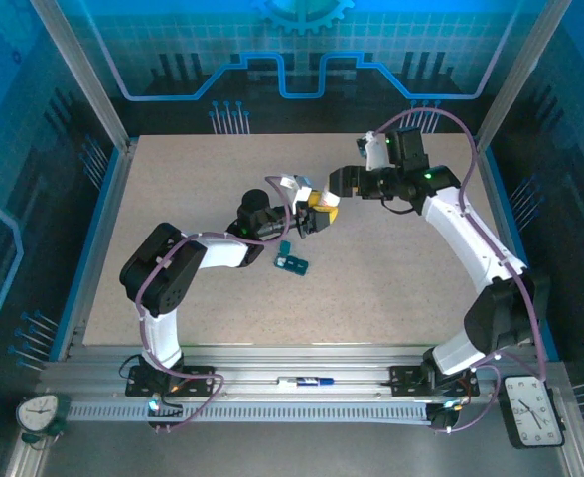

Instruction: Sort the pills into containers

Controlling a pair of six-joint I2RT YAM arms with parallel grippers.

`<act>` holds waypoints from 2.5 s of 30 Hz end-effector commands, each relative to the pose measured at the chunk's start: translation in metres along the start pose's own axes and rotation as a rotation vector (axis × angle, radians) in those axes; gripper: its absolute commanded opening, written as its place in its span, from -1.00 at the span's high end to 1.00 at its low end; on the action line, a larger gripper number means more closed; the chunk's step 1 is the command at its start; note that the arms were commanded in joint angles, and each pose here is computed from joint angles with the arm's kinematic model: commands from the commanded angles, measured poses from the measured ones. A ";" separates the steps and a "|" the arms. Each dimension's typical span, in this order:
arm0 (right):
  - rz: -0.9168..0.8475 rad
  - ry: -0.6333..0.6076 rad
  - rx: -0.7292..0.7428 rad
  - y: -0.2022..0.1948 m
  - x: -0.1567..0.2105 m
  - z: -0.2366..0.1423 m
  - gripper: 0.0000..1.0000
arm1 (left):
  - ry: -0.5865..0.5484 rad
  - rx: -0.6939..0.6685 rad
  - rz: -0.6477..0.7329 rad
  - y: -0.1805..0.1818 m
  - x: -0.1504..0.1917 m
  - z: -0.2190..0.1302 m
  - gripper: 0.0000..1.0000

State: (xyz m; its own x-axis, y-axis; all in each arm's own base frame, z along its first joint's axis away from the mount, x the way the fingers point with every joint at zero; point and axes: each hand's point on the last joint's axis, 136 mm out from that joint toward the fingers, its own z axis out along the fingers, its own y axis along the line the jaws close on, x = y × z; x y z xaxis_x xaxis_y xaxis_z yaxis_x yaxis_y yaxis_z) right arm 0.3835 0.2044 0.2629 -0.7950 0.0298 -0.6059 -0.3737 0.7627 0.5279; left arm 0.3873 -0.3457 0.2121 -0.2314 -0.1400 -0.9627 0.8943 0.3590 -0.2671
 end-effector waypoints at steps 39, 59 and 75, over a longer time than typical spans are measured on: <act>0.218 -0.064 0.166 -0.008 0.038 0.039 0.12 | -0.090 -0.216 0.246 -0.008 -0.039 0.004 1.00; 0.168 -0.201 0.078 0.008 -0.012 -0.019 -0.51 | -0.094 -0.163 0.117 0.006 -0.023 -0.004 1.00; -0.175 -0.153 -0.186 0.040 -0.027 -0.017 -0.68 | -0.051 0.151 -0.062 -0.014 -0.042 -0.012 1.00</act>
State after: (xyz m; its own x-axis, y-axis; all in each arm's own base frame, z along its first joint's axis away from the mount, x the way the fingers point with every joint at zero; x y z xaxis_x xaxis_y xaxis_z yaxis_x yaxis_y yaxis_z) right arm 0.3850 0.2103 0.2998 -0.6655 0.0836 -0.7417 -0.4953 0.6940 0.5226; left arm 0.3880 -0.3281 0.2387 -0.2689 -0.1972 -0.9428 0.8971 0.3050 -0.3197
